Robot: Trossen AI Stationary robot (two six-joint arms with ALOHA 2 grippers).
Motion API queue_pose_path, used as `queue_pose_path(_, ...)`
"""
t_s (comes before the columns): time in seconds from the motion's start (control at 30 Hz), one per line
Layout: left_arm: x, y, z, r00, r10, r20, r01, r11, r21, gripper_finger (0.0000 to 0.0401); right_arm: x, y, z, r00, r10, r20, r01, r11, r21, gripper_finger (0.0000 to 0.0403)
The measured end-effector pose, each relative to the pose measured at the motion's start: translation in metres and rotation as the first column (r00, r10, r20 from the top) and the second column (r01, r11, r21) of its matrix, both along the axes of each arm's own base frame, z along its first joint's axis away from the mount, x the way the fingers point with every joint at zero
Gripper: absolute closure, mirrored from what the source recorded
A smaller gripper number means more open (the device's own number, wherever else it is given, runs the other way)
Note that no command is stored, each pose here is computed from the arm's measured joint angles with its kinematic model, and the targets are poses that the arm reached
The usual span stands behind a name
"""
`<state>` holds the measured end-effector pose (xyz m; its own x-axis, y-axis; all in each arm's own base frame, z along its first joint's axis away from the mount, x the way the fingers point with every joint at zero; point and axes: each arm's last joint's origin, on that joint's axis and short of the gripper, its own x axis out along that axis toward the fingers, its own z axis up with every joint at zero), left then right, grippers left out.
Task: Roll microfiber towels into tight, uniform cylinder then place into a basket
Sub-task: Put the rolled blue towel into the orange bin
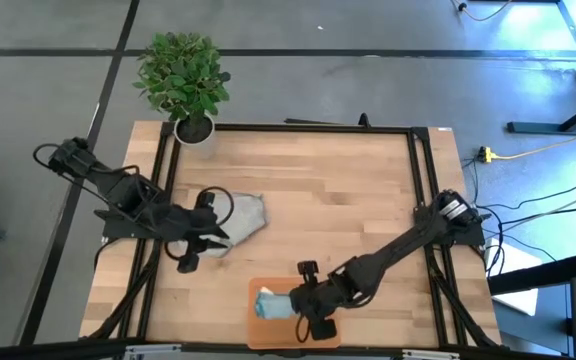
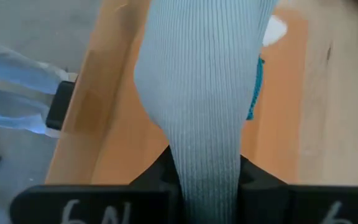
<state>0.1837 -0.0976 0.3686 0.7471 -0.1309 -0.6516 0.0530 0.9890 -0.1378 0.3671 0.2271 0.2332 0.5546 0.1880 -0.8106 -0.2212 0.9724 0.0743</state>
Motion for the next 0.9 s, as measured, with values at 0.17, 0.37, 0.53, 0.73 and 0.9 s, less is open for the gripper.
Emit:
queue_pose_path(0.17, -0.003, -0.006, 0.000, 1.000, -0.021, 0.006, 0.021, 1.000, 0.012, 0.0312, 0.009, 0.005, -0.023, 0.998, -0.061, -0.030, 0.061, 0.998, 0.022, 0.0360)
queue_pose_path(0.37, -0.005, -0.008, 0.000, 0.999, -0.037, 0.005, 0.037, 0.999, 0.016, 0.0312, 0.019, 0.010, -0.062, 0.995, -0.062, -0.076, 0.061, 0.998, -0.012, 0.0360)
queue_pose_path(0.53, -0.005, -0.008, 0.000, 0.999, -0.038, 0.006, 0.038, 0.999, 0.019, 0.0312, 0.022, 0.011, -0.083, 0.992, -0.076, -0.096, 0.069, 0.995, -0.073, 0.0360)
queue_pose_path(0.73, -0.005, -0.008, 0.000, 0.999, -0.039, 0.005, 0.039, 0.999, 0.018, 0.0312, 0.023, 0.006, -0.080, 0.995, -0.084, -0.051, 0.076, 0.986, -0.147, 0.0360)
queue_pose_path(0.9, -0.005, -0.008, 0.000, 0.999, -0.039, 0.006, 0.039, 0.999, 0.017, 0.0312, 0.025, 0.003, -0.080, 0.994, -0.101, -0.039, 0.093, 0.982, -0.167, 0.0360)
